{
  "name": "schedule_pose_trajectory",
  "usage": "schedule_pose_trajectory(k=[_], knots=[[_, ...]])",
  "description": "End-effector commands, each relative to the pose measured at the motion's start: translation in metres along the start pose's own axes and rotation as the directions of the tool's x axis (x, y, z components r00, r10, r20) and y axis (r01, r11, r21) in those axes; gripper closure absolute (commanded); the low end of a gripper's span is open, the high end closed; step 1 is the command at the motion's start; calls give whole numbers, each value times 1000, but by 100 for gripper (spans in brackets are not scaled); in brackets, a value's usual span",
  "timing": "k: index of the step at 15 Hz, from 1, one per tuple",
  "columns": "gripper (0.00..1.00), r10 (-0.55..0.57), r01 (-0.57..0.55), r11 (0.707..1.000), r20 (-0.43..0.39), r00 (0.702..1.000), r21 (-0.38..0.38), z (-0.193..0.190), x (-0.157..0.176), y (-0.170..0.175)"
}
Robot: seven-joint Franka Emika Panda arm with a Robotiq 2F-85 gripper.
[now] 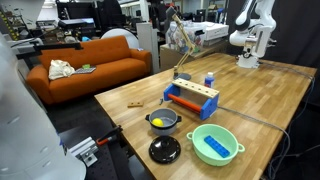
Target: Turn off the lamp
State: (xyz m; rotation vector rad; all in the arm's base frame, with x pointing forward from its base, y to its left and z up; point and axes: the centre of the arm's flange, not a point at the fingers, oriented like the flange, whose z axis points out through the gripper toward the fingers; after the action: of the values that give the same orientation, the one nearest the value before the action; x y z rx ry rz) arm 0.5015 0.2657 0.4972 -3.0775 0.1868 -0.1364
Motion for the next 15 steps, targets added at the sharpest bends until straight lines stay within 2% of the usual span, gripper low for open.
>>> schedule_pose_trajectory(k=[1, 3, 8, 11, 15], knots=[[0, 12, -12, 1000, -13, 1000, -2, 0, 1, 1], [0, 13, -13, 1000, -46, 999, -3, -2, 8, -6], [0, -87, 79, 995, -147, 985, -58, 5, 33, -40], [0, -132, 120, 989, -154, 979, -89, 23, 47, -64], [0, -142, 133, 988, -115, 983, -81, 48, 67, -92]])
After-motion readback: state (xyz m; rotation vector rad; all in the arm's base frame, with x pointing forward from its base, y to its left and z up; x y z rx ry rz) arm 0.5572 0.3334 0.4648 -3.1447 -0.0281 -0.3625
